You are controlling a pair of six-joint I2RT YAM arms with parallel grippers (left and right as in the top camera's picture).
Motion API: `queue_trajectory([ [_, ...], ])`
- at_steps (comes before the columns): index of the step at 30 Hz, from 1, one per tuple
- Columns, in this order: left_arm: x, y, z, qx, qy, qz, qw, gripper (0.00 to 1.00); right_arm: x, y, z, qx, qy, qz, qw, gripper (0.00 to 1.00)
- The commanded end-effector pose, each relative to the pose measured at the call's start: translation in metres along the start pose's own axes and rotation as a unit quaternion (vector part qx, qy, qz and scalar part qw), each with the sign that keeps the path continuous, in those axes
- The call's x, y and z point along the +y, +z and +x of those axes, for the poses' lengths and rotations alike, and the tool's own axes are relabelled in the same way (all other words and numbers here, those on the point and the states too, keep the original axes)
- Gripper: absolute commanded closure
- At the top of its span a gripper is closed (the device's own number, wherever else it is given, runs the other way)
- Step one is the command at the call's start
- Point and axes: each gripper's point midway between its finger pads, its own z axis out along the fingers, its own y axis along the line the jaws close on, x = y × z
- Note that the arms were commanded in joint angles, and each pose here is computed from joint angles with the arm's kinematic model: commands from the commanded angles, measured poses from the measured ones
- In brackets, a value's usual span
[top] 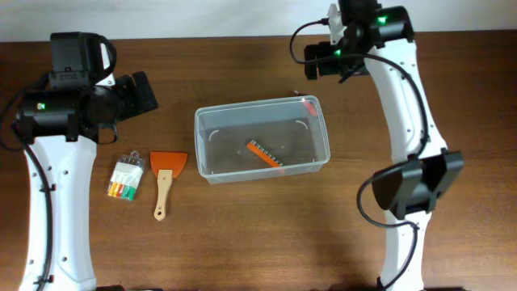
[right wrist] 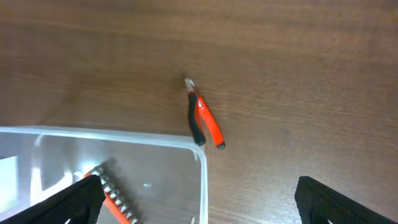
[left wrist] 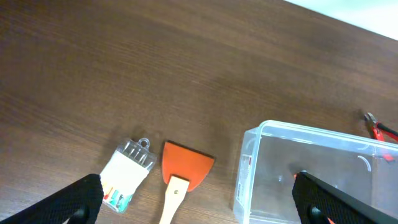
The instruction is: Pack container
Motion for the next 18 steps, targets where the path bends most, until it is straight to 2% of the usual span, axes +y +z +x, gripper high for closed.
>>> queue_trajectory([
  [1,0.002,-0.001,-0.001,-0.003,0.003,-0.004,1.0,0.01,-0.01,0.035,0.009,0.034,0.004,0.017,0.999,0.01],
  [8,0.002,-0.001,-0.001,-0.002,0.003,-0.004,1.0,0.01,-0.006,0.078,0.024,0.078,-0.011,0.013,0.997,0.01],
  [18,0.002,-0.001,-0.001,-0.003,0.003,-0.004,1.0,0.01,-0.003,0.112,0.034,0.104,-0.015,0.013,0.994,0.01],
])
